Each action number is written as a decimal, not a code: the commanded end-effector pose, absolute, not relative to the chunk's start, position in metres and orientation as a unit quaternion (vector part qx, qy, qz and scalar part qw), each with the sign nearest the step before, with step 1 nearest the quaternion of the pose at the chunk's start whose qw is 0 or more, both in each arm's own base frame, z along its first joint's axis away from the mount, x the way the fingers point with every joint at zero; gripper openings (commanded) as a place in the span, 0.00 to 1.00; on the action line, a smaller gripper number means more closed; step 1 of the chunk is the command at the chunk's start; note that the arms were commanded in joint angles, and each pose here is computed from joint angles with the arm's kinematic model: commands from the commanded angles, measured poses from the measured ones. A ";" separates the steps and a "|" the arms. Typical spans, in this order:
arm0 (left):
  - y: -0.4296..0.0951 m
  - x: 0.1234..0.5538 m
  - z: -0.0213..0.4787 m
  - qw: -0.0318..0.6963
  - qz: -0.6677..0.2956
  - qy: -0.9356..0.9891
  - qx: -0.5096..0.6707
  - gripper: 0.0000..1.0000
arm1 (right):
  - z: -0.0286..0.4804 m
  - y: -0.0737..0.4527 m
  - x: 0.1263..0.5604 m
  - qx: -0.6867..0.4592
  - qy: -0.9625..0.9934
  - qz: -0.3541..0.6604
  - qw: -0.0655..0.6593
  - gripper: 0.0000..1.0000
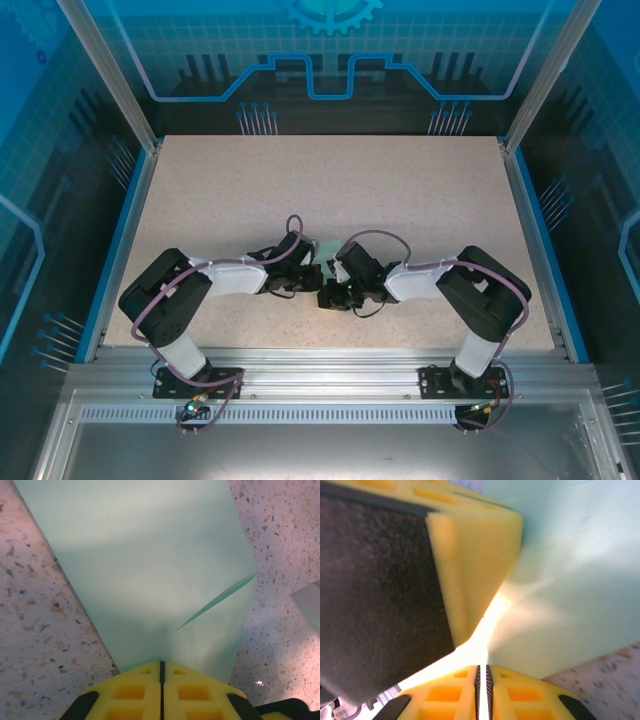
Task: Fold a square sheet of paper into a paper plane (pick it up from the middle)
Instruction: Third fold the triangle at the center of the table, then fourth fold the wing at the center of the table.
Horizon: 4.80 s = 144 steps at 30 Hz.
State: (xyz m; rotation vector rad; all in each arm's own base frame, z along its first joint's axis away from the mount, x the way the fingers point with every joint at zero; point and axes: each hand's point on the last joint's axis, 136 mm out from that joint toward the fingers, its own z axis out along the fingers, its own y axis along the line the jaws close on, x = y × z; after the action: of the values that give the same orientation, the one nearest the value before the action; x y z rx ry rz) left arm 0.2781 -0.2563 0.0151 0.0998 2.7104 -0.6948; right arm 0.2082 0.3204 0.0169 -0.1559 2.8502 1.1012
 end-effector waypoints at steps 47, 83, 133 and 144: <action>-0.247 0.271 0.029 0.172 -0.244 0.954 0.033 0.20 | 0.036 0.264 0.309 0.000 0.932 0.349 0.100 0.21; -0.242 0.280 0.020 0.169 -0.211 0.962 0.040 0.11 | 0.034 0.267 0.284 -0.006 0.924 0.375 0.075 0.45; -0.270 0.215 0.055 0.264 -0.195 0.939 0.102 0.48 | 0.045 0.295 0.257 0.019 0.943 0.324 0.072 0.11; -0.279 0.222 0.032 0.278 -0.120 0.950 0.077 0.51 | 0.052 0.301 0.264 0.003 0.941 0.331 0.069 0.13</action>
State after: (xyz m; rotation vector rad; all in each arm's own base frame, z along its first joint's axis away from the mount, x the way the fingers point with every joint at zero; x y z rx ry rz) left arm 0.2103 -0.2787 0.0238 0.2836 2.5944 -0.3813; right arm 0.2652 0.2967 0.0500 0.0400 2.8171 0.9863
